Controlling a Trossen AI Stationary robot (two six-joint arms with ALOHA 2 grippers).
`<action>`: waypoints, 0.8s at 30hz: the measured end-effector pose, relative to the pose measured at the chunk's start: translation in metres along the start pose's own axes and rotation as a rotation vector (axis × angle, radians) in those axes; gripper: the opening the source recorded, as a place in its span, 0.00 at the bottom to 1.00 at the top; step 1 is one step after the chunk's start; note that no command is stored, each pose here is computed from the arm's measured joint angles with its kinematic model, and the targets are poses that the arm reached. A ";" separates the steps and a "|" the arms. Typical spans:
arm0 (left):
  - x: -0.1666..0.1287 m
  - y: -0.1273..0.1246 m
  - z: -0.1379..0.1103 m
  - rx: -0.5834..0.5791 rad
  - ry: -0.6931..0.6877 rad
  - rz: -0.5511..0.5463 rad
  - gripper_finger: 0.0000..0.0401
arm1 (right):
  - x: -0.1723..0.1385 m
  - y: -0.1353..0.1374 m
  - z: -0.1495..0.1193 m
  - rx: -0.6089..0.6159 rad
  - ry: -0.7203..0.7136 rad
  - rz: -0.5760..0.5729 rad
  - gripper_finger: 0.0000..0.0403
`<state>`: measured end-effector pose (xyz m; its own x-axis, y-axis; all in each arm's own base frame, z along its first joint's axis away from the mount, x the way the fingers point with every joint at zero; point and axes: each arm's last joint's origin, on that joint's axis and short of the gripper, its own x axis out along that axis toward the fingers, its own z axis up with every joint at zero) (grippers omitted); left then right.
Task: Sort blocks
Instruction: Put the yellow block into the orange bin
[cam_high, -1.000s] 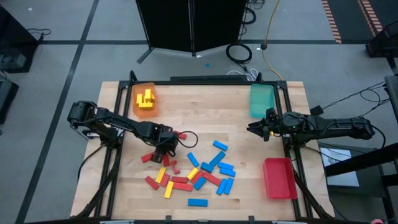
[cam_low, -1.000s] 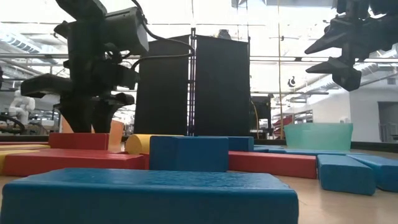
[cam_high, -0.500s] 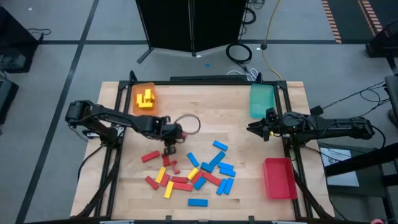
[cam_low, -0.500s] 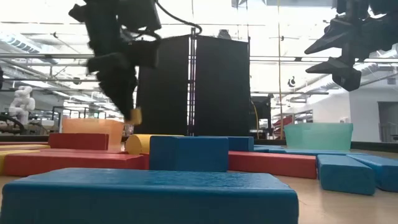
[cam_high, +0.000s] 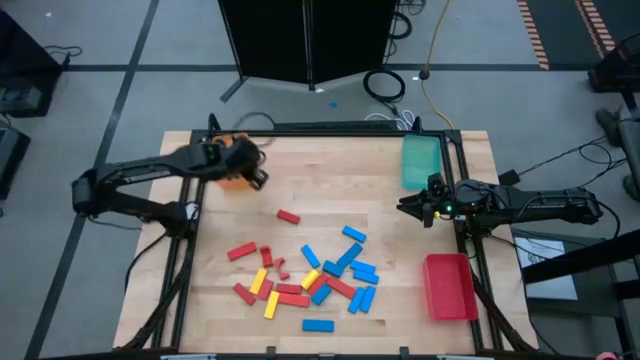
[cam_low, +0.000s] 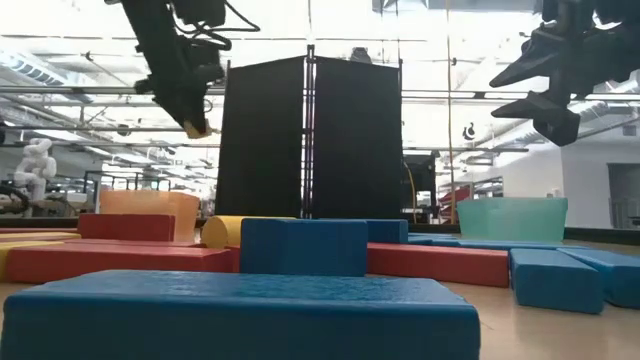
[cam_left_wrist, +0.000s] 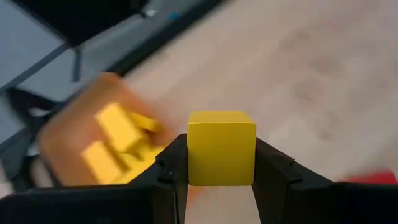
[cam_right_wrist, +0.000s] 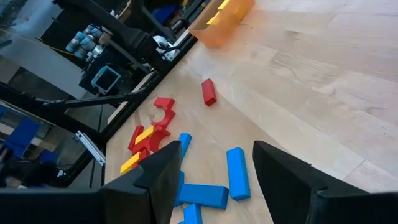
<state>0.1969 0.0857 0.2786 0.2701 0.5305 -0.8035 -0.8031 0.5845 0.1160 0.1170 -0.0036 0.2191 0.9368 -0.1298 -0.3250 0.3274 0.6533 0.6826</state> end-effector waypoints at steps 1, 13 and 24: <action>0.000 0.008 0.001 -0.028 0.000 0.023 0.29 | 0.000 0.000 0.000 0.000 0.000 0.000 0.48; 0.023 0.080 0.011 -0.306 0.101 0.241 0.29 | 0.000 0.000 0.000 0.000 0.001 0.000 0.48; 0.039 0.111 0.009 -0.637 0.070 0.232 0.29 | 0.000 0.000 0.000 -0.008 0.000 0.001 0.48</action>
<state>0.1229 0.1770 0.2658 0.0356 0.5449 -0.8377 -0.9979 -0.0261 -0.0593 0.1170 -0.0036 0.2191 0.9369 -0.1291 -0.3249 0.3258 0.6590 0.6778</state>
